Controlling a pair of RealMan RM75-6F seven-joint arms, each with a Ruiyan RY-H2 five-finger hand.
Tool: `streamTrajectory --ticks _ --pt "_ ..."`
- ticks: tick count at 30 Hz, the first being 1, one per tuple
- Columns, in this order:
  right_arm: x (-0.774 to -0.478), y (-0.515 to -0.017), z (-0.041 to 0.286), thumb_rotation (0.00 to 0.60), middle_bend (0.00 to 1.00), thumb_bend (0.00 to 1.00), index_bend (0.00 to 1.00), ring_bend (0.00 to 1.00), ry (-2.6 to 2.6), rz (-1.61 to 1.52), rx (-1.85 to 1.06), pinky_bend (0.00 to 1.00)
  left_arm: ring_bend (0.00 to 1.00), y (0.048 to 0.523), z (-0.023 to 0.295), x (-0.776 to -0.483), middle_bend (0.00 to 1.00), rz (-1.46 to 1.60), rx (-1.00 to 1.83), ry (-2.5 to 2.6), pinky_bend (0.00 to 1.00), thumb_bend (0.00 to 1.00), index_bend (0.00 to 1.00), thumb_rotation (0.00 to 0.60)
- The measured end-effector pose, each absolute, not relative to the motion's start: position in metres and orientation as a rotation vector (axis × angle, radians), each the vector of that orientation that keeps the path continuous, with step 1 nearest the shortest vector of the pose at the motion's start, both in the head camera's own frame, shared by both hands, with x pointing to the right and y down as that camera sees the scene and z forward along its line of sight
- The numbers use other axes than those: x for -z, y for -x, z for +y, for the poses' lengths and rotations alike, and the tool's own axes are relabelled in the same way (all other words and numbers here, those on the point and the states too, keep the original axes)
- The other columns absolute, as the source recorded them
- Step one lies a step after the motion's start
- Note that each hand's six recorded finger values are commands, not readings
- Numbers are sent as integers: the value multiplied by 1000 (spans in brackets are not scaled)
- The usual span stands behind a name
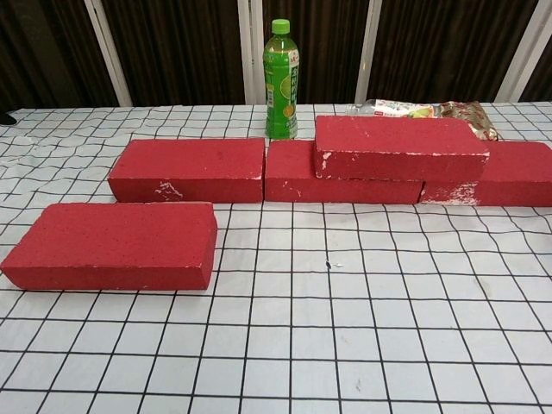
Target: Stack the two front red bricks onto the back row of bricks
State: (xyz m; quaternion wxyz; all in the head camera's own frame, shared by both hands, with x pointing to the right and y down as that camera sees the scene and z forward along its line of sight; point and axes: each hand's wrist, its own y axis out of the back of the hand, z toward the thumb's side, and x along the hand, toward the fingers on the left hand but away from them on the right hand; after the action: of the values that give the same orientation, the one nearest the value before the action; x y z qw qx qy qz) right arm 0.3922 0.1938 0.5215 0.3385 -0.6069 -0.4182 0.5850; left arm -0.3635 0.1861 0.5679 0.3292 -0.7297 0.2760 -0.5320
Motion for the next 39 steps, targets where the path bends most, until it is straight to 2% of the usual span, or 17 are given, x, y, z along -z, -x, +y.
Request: streamTrajectory --ticks 5,12,27,39 --pt "-527 -392 216 600 0 134 15 0 1593 -1085 -1532 0 0 354 190 -581 0 751 1407 1894 0 0 52 600" --pt "-538 -386 231 600 0 134 16 0 1647 -1048 -1556 0 0 338 189 -600 0 692 1436 1870 0 0 52 600" --pt "-547 -381 234 600 0 134 15 0 1666 -1012 -1603 0 0 305 173 -647 0 545 1560 1866 0 0 45 600" --pt "-548 -380 235 600 0 133 16 0 1680 -1004 -1611 0 0 300 164 -666 0 538 1591 1832 0 0 45 600"
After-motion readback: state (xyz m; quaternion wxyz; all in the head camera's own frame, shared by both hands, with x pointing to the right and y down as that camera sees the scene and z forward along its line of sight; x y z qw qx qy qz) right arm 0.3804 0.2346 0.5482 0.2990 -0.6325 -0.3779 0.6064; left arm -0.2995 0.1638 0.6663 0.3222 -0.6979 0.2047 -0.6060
